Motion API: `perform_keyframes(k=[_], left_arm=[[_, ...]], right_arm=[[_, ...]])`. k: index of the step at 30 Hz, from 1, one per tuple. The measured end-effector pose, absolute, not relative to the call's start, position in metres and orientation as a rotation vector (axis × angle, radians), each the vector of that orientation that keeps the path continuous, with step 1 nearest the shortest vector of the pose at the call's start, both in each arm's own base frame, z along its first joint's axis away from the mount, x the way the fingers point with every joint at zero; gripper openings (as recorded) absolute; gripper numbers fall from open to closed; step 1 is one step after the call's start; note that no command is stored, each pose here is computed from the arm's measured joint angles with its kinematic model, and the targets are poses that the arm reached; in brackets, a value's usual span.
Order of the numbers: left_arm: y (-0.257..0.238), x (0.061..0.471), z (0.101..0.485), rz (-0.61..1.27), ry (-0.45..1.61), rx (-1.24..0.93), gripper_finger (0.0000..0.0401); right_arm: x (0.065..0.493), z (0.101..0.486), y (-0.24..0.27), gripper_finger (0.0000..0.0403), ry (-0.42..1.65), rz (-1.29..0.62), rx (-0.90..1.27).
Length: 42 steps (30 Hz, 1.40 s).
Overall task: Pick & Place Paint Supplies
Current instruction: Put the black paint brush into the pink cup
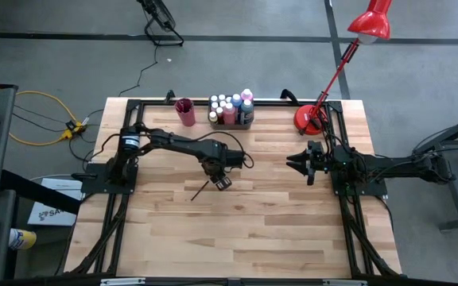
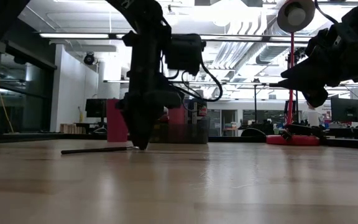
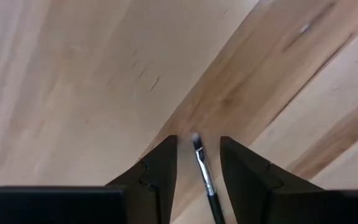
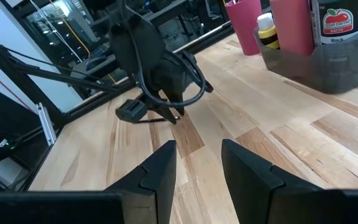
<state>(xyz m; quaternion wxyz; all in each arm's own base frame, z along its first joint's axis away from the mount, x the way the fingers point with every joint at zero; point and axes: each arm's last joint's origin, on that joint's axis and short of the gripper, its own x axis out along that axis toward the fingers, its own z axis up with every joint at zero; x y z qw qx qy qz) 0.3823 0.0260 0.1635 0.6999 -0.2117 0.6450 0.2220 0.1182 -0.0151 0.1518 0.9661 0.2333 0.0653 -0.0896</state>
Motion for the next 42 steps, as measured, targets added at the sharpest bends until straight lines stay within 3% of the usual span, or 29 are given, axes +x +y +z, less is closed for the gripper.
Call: perform_keyframes(k=[9, 19, 30, 36, 42], left_arm=[[0.027, 0.384, 0.159, 0.507, 1.436, -0.458, 0.0107], [0.027, 0.384, 0.159, 0.52, 1.428, -0.439, 0.0009], [0.029, 0.384, 0.165, 0.542, 1.399, -0.344, 0.0001], [0.033, 0.373, 0.213, 0.631, 1.235, -0.262, 0.0], [0.04, 0.347, 0.274, 0.854, 0.981, -0.105, 0.0]], right_arm=[[0.118, 0.151, -0.015, 0.0122, 0.135, -0.182, 0.472], [0.118, 0.151, -0.015, 0.0122, 0.135, -0.183, 0.472], [0.118, 0.151, -0.015, 0.0122, 0.135, -0.183, 0.472], [0.118, 0.151, -0.015, 0.0122, 0.138, -0.183, 0.472], [0.118, 0.151, -0.015, 0.0122, 0.139, -0.184, 0.472]])
